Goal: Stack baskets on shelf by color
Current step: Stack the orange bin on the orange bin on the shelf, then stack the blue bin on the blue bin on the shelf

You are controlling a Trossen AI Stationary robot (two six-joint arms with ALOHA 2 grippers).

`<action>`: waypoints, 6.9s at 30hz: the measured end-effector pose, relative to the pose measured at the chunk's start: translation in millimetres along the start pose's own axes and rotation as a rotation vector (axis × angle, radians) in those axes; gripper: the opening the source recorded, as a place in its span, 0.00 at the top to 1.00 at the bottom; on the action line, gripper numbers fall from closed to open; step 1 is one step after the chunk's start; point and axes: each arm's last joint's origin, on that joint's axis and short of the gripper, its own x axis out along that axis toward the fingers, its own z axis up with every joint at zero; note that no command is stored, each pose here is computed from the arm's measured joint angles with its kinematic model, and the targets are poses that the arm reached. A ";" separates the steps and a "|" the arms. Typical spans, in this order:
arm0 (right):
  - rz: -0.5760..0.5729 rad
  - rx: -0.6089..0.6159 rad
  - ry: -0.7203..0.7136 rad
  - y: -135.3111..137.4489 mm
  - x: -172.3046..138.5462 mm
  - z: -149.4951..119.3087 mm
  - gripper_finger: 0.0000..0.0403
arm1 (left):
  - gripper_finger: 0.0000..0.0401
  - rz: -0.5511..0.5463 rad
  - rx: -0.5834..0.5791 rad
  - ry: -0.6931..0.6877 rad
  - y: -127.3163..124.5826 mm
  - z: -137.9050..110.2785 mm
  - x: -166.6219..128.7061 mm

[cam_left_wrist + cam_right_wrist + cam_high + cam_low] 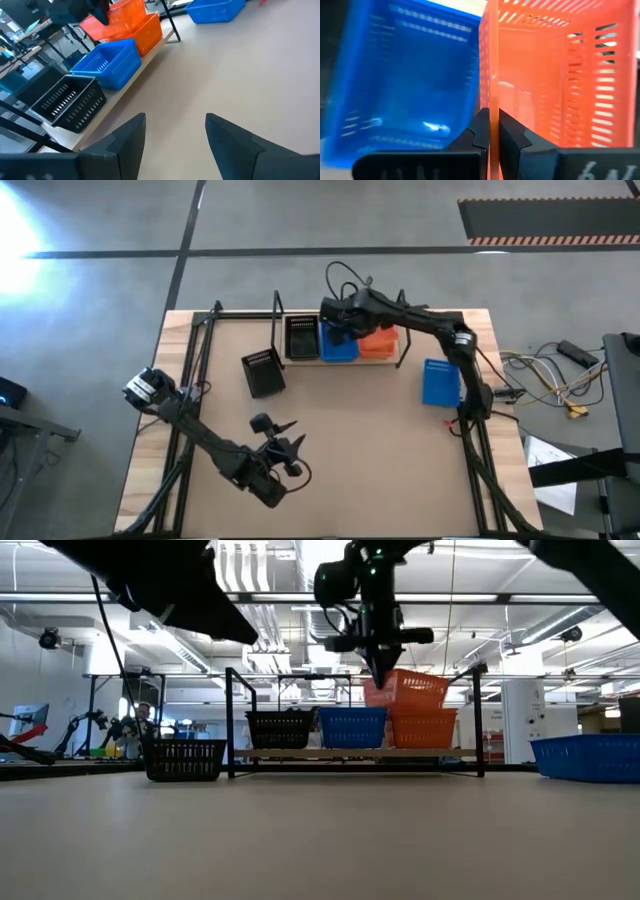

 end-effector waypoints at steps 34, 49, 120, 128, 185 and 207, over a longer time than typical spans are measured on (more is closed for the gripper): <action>-0.093 0.022 -0.017 1.4 9.0 8.1 0.68 | 0.52 -0.030 -0.045 -0.040 -6.1 -7.1 -7.6; -0.166 -0.810 -0.240 20.1 -61.4 -79.0 0.59 | 0.52 -0.051 -0.070 -0.045 -8.1 -10.7 -13.6; 0.317 -1.265 -0.340 28.7 -103.3 -207.5 0.98 | 0.52 -0.081 -0.151 -0.057 -12.0 -11.7 -18.6; 0.192 -1.298 -0.347 71.3 -67.7 -111.1 0.98 | 0.52 -0.090 -0.148 -0.052 -12.4 -12.7 -19.6; 0.381 -1.178 -0.186 4.4 34.1 -52.6 0.60 | 0.52 -0.117 -0.166 -0.043 -13.1 -25.9 -17.6; 0.377 -1.101 -0.172 4.8 42.3 -46.7 0.90 | 0.52 -0.117 -0.170 -0.044 -13.2 -25.6 -17.5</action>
